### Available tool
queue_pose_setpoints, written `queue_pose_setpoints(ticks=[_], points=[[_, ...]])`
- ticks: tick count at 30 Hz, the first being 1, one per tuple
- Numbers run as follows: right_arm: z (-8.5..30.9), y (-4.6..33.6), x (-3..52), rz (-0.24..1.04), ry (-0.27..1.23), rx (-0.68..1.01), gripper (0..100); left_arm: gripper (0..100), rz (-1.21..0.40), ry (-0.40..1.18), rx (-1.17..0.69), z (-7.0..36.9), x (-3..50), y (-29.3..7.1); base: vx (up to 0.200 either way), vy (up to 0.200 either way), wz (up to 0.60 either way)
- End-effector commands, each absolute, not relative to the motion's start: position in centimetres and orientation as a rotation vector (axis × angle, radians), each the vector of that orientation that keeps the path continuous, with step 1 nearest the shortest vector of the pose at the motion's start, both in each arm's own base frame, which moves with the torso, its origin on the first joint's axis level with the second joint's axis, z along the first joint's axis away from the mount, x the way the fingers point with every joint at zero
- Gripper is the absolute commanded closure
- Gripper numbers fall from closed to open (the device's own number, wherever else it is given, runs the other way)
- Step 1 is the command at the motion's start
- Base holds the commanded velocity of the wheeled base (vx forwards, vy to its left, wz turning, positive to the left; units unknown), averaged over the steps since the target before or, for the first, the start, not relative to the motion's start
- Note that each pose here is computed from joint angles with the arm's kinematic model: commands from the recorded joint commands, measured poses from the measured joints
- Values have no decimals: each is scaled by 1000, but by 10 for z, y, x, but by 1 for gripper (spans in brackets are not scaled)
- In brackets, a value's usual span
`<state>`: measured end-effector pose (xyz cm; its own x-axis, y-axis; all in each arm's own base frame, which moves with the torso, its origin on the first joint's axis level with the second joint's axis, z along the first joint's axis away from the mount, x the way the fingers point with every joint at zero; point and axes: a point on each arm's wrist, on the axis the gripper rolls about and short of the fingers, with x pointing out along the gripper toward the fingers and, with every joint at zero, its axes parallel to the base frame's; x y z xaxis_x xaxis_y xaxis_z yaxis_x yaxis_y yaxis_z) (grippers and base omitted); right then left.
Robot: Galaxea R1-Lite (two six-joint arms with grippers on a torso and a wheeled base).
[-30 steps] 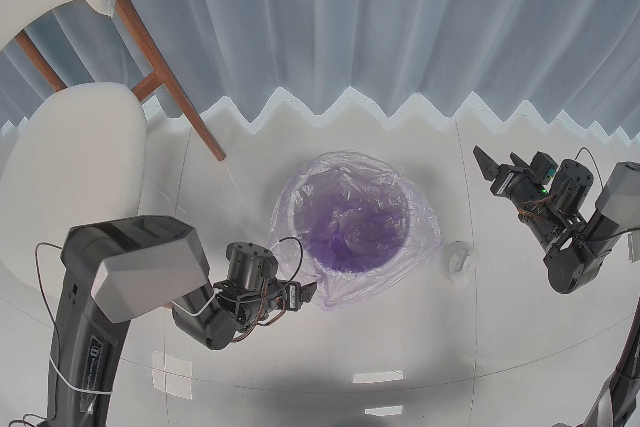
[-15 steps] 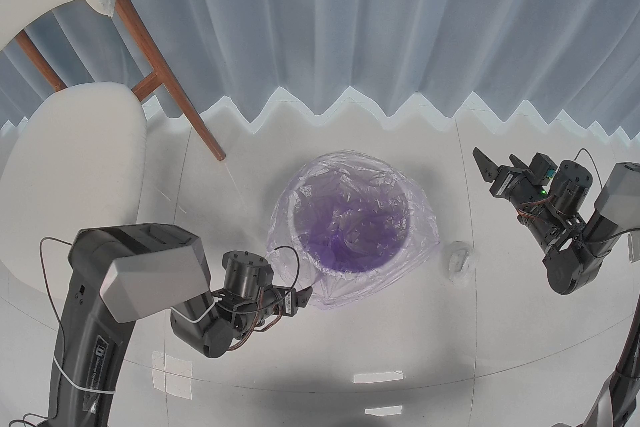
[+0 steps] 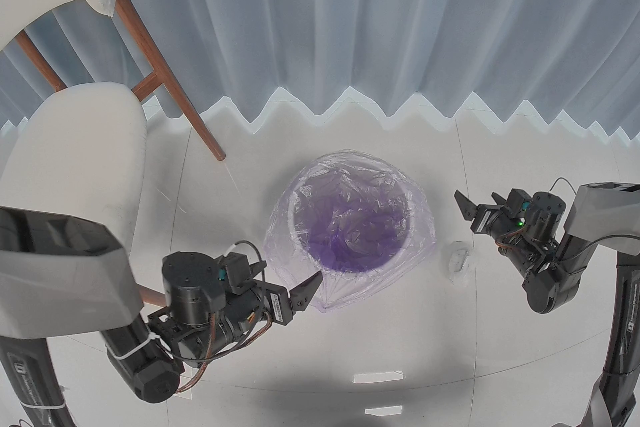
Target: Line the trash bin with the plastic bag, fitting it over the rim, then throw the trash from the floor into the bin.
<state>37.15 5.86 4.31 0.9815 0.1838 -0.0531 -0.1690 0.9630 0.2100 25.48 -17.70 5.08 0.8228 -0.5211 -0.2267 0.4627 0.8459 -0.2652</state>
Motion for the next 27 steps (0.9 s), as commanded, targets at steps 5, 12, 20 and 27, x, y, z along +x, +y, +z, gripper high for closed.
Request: queue_pose_setpoints(ticks=[5,12,20,27], points=[[17,64,371,187,131,206,0,0,-740,-268,-460,230,208,-174,0,0,0],[16,42,360,120,268,201,0,0,-759,-348,-404,292,174,-109,0,0,0],[3,42,375,107,343,150,0,0,-711,-315,-313,313,139,-53,0,0,0],[15,42,367,117,318,155,0,0,-679,-261,-236,293,143,-34,0,0,0]])
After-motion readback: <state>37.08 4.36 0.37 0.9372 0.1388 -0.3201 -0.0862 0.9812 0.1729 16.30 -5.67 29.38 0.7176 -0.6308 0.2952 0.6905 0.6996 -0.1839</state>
